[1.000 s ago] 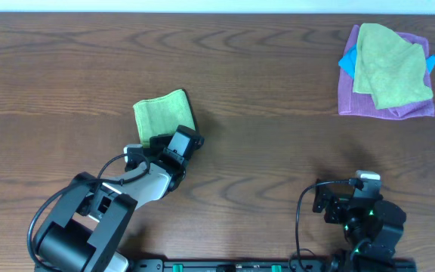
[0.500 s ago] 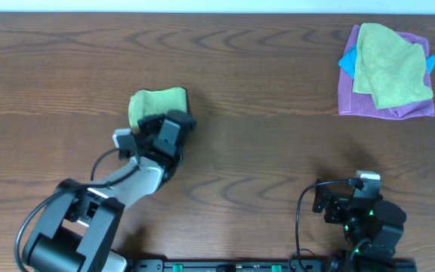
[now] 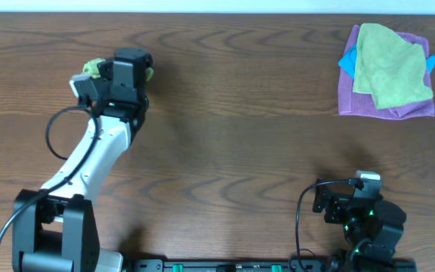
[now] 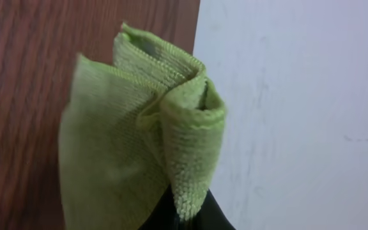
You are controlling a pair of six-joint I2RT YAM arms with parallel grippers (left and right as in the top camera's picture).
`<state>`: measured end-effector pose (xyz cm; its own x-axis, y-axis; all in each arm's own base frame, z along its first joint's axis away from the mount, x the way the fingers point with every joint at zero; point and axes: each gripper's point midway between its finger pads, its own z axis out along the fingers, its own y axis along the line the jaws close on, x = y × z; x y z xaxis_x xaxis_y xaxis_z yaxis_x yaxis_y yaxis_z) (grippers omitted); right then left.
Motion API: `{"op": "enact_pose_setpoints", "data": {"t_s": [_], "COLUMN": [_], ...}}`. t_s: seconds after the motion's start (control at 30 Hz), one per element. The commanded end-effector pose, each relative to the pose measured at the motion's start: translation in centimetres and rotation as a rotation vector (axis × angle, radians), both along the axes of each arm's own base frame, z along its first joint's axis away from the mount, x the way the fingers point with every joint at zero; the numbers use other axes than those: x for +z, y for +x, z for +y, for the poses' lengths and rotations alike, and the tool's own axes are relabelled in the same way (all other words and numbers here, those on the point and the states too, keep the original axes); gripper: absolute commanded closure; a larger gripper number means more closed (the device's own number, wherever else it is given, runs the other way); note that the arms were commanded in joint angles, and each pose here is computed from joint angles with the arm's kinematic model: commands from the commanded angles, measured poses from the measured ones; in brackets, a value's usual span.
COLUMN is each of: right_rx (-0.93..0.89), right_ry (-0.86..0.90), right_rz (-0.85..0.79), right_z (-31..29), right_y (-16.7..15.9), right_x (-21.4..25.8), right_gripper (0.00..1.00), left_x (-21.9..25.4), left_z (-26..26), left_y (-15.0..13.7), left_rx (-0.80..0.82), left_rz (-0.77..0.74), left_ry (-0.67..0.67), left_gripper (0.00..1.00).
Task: Fold the cloth
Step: 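Drag the folded towel toward the far left with the left gripper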
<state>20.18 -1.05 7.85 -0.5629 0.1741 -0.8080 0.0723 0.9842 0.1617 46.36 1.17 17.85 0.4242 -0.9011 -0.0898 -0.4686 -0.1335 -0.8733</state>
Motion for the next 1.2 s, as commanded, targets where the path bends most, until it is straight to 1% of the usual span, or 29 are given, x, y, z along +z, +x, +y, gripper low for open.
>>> {"op": "enact_pose_setpoints", "data": {"t_s": [0.0,0.1,0.27,0.37,0.57,0.67,0.7,0.73,0.8,0.93,1.07,1.17], "right_rx": [-0.012,-0.012,-0.012,-0.012,-0.012,-0.012,-0.012,-0.012,-0.012,-0.012,-0.012,-0.012], "right_ry": [0.011,0.011,0.011,0.011,0.011,0.011,0.011,0.011,0.011,0.011,0.011,0.011], "right_rz": [0.015,0.015,0.015,0.015,0.015,0.015,0.015,0.015,0.015,0.015,0.015,0.015], "right_z": [-0.1,-0.1,-0.1,-0.1,-0.1,-0.1,-0.1,-0.1,-0.1,-0.1,-0.1,-0.1], "right_y": [-0.2,-0.2,-0.2,-0.2,-0.2,-0.2,-0.2,-0.2,-0.2,-0.2,-0.2,-0.2], "right_x": [-0.6,-0.6,-0.6,-0.6,-0.6,-0.6,-0.6,-0.6,-0.6,-0.6,-0.6,-0.6], "right_gripper": [0.01,0.01,0.01,0.01,0.01,0.01,0.01,0.01,0.01,0.01,0.01,0.01], "left_x": [1.1,0.9,1.1,1.7,1.5,1.0,1.0,1.4,1.6,-0.1,-2.6,-3.2], "left_z": [-0.1,0.4,1.1,2.0,4.4,4.8,4.7,4.4,3.6,1.7,1.1,0.7], "left_y": [0.4,1.1,4.1,6.9,11.5,13.8,14.6,16.0,17.2,17.8,16.7,16.4], "left_rx": [-0.053,-0.076,-0.194,-0.246,-0.236,-0.263,-0.283,-0.334,-0.4,-0.555,-0.646,-0.712], "left_rz": [0.003,-0.002,0.024,0.036,0.013,0.004,-0.005,-0.032,-0.052,-0.015,0.096,0.115], "left_ry": [0.018,0.017,0.129,0.197,0.191,0.197,0.205,0.244,0.283,0.341,0.359,0.368], "left_gripper": [0.94,0.94,0.94,0.94,0.93,0.94,0.93,0.94,0.93,0.93,0.93,0.94]}}
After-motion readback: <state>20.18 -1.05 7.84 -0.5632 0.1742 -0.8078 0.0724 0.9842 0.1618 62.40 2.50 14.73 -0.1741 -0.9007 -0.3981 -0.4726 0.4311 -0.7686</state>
